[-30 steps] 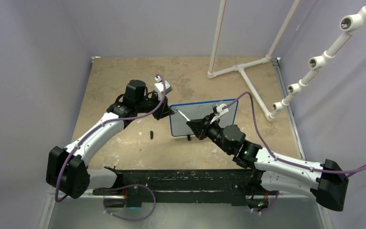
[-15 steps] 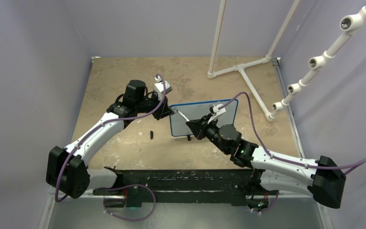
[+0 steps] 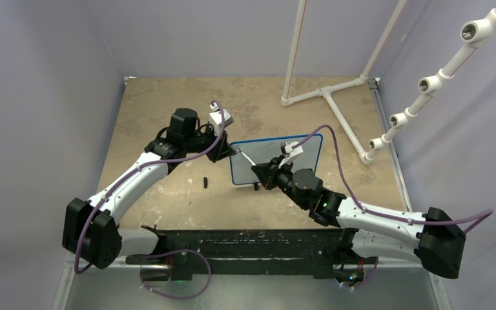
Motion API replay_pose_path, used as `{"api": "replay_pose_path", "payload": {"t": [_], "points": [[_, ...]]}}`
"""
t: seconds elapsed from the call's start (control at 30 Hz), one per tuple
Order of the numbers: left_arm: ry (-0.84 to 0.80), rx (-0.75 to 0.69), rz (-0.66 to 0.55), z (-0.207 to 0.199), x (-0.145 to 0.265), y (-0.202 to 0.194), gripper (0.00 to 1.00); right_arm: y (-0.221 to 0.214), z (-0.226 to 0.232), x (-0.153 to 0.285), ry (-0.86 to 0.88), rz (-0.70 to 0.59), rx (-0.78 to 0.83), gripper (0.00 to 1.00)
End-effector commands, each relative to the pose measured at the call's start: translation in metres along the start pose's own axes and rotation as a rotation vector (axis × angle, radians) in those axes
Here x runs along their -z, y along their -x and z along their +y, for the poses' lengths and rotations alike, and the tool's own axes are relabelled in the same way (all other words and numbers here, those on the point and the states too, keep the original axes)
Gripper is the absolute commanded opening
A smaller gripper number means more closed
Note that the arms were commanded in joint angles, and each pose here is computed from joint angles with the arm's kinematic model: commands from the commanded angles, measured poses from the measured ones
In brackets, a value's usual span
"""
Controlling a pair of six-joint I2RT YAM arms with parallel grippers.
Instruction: Write a sentence on the whiteboard
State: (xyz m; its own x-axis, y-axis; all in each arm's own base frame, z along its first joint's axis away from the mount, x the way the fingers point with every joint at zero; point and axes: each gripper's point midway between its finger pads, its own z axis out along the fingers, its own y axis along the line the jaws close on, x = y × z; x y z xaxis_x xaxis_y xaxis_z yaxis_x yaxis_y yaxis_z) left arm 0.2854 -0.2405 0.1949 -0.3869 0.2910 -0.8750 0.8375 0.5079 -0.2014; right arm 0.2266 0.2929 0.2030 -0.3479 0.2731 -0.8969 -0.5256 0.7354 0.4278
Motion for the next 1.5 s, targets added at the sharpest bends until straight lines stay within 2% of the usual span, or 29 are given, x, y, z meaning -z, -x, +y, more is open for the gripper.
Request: {"api": "replay_pose_path", "payload": {"t": [0.0, 0.4, 0.8, 1.47], "points": [[0.035, -0.054, -0.014, 0.005, 0.005, 0.003, 0.0, 0.023, 0.0, -0.003, -0.046, -0.066, -0.027, 0.0], [0.033, -0.054, -0.014, 0.004, 0.005, 0.004, 0.0, 0.027, -0.013, 0.007, -0.101, -0.082, -0.051, 0.0], [0.04, -0.049, -0.009, 0.006, 0.005, 0.002, 0.0, 0.049, 0.016, 0.019, 0.075, -0.158, -0.029, 0.0], [0.032, -0.049, -0.009, 0.005, 0.004, 0.002, 0.0, 0.038, 0.008, -0.002, -0.003, -0.116, 0.028, 0.0]]}}
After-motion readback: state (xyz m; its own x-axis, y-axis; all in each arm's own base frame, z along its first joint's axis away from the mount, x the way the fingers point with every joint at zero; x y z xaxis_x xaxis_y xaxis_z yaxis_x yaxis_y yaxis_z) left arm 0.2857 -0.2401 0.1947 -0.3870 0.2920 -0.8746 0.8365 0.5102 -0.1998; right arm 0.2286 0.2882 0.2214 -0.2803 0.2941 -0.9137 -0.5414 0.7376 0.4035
